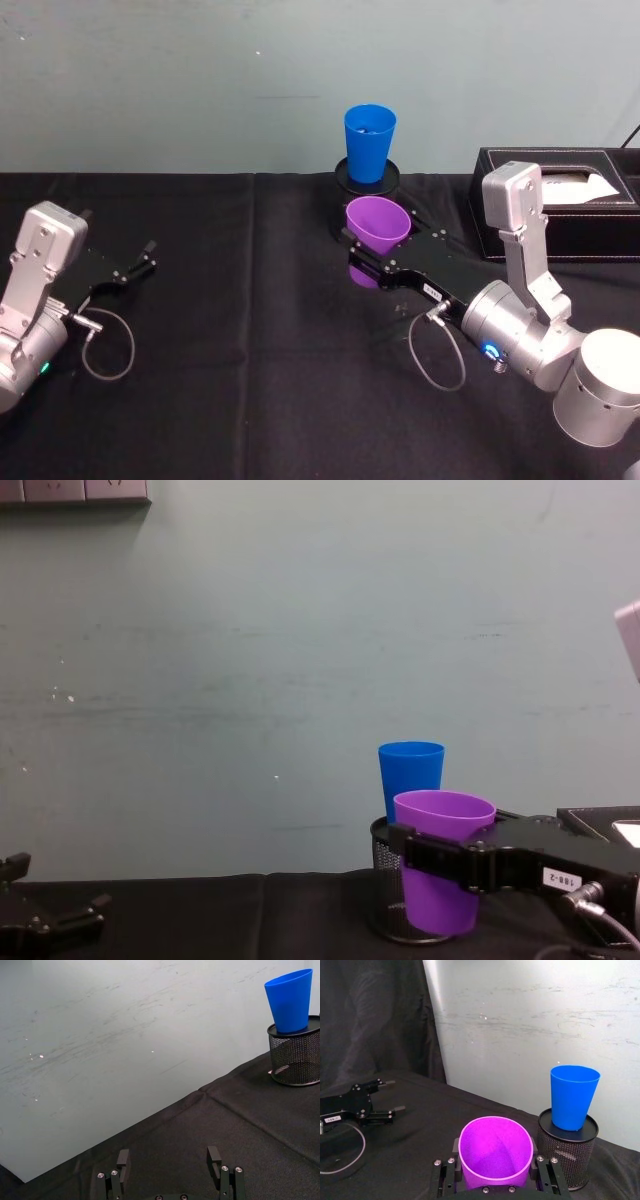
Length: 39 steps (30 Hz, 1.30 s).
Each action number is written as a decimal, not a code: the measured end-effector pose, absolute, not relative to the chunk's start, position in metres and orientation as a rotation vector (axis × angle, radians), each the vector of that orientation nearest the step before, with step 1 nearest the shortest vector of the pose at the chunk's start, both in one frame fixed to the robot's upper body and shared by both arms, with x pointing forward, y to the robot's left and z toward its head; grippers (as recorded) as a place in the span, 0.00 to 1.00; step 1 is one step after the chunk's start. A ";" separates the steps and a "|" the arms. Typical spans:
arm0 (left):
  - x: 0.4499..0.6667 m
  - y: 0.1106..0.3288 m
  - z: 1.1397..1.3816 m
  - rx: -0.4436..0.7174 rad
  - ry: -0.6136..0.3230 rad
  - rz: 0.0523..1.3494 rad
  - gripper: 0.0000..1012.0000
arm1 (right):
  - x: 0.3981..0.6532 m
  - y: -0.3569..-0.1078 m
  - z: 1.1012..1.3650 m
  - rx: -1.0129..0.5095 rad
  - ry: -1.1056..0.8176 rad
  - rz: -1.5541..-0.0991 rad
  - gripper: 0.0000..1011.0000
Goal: Pick up one cup with a gripper and tap it against the other cup.
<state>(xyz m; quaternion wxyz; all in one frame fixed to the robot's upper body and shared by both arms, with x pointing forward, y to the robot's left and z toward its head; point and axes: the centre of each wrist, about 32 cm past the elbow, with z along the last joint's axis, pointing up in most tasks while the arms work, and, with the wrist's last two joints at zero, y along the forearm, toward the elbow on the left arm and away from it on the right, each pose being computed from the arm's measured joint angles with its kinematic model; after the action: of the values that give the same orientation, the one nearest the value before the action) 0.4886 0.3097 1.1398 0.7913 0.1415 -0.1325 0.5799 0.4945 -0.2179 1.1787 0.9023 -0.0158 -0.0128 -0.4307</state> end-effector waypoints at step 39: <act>0.489 0.310 1.140 0.305 -0.285 1.248 0.99 | 0.495 -0.218 1.179 -0.033 -0.027 -0.891 0.71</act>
<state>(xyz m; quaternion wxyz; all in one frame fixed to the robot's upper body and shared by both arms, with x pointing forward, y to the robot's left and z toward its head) 0.4886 0.3097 1.1398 0.7913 0.1415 -0.1325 0.5799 0.4945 -0.2179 1.1788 0.9023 -0.0158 -0.0128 -0.4307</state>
